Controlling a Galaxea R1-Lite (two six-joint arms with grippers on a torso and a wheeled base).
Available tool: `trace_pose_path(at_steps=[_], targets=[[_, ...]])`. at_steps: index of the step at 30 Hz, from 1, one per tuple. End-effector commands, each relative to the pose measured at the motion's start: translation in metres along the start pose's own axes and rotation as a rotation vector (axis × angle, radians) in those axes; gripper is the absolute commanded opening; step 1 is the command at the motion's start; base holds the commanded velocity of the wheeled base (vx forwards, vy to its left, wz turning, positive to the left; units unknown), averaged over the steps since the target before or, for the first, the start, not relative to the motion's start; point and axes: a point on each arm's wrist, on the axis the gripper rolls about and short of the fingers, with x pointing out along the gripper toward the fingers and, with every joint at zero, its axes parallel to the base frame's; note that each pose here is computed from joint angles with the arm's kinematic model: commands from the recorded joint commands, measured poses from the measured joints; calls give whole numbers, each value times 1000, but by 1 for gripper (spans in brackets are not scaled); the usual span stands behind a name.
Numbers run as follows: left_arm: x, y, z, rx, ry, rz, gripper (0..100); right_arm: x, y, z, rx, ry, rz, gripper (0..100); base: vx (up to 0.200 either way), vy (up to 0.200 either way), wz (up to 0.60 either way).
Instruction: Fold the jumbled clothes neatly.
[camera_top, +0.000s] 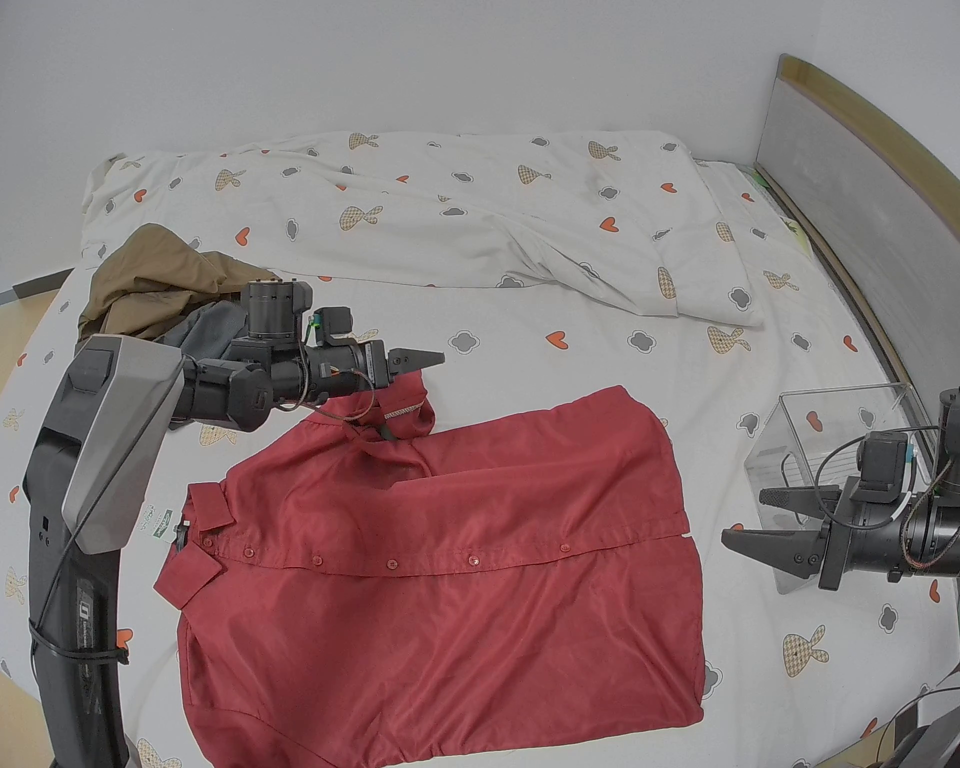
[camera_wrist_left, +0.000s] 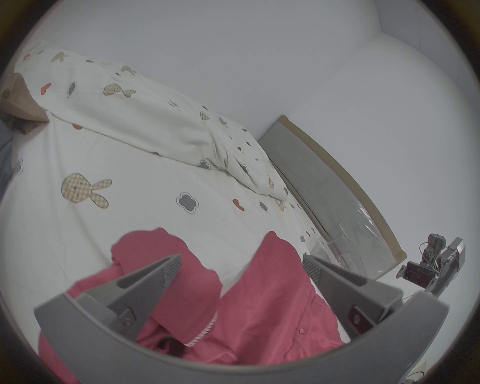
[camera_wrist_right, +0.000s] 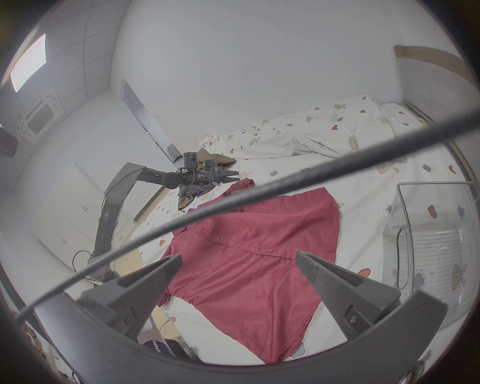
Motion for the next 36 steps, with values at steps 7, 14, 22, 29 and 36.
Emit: trace_pose_path(at_steps=[7,14,22,29,36], targets=[[-32,41,23,11,-87,85,100,1,-1,-1,3,6,1,100,0,0,0],[-33,82,3,-28,-74,136,100,1,0,-1,2,6,3,100,0,0,0],[-26,96,-17,-90,-12,153,100,2,-1,-1,4,9,2,100,0,0,0],[-28,105,-20,-100,-11,166,100,2,-1,-2,6,13,2,100,0,0,0],[-19,100,-23,-98,1,150,100,2,-1,-2,4,10,2,100,0,0,0]])
